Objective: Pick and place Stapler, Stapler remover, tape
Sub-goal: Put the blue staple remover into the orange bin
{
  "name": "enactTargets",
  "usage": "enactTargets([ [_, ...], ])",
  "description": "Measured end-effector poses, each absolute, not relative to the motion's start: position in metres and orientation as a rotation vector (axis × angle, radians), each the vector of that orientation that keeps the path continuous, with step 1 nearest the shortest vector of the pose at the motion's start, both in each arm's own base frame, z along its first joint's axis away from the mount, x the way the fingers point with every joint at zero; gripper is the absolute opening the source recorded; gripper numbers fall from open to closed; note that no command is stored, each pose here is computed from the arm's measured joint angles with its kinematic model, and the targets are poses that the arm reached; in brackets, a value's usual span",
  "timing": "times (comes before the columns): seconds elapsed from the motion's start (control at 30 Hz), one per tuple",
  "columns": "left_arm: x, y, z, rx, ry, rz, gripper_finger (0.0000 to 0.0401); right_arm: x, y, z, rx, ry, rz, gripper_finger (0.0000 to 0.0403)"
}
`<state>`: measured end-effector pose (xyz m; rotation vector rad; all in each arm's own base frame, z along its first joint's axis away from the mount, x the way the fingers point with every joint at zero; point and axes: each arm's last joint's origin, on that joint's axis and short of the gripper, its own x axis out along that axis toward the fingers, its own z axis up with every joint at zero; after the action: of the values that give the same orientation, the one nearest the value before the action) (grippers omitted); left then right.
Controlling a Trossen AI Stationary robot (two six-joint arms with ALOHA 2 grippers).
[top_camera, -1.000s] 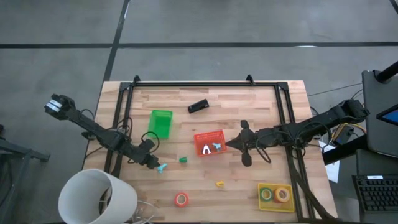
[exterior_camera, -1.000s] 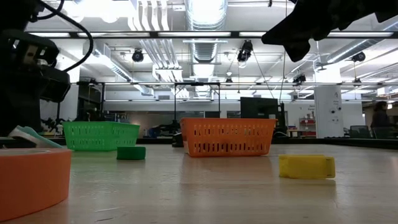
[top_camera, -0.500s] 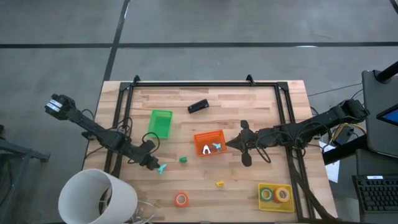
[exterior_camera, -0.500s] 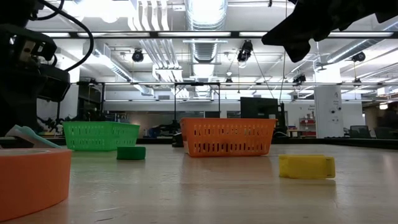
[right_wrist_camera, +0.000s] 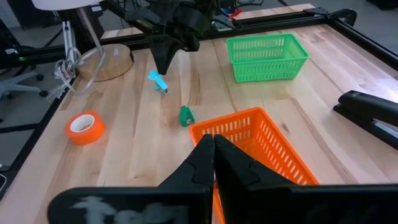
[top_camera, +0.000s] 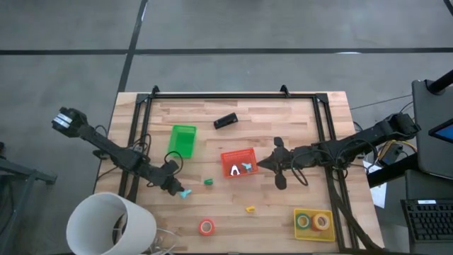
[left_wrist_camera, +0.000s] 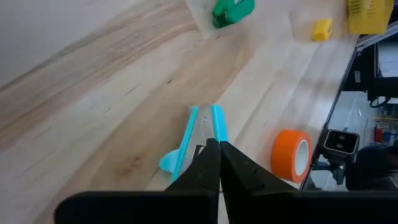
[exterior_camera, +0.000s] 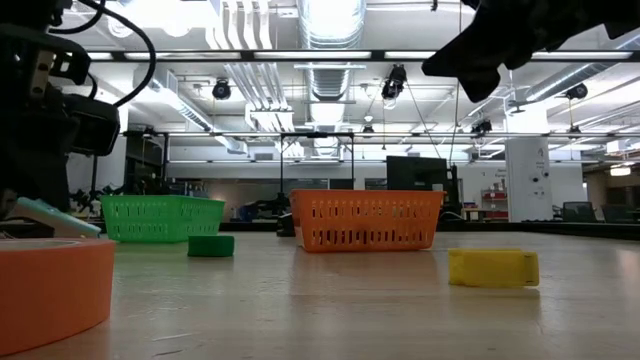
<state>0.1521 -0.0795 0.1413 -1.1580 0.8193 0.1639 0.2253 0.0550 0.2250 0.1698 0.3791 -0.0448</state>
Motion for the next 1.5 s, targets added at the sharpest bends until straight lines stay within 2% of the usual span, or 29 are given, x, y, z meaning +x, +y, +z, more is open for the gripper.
enactTargets([
  [0.57,0.157,-0.077,0.146,-1.043,0.661,0.192,0.0001,0.225,0.055,0.225,0.169,0.381,-0.045,0.0008],
  [1.0,0.167,-0.074,0.163,-0.911,0.342,0.225,0.0001,0.225,0.055,0.224,0.169,0.381,-0.045,0.0008],
  [1.23,0.170,-0.072,0.166,-0.835,0.230,0.307,0.0000,0.225,0.054,0.224,0.164,0.376,-0.068,0.0008],
  [1.5,0.187,-0.073,0.164,-0.788,0.132,0.304,0.0000,0.225,0.054,0.224,0.156,0.376,-0.070,0.0008],
])
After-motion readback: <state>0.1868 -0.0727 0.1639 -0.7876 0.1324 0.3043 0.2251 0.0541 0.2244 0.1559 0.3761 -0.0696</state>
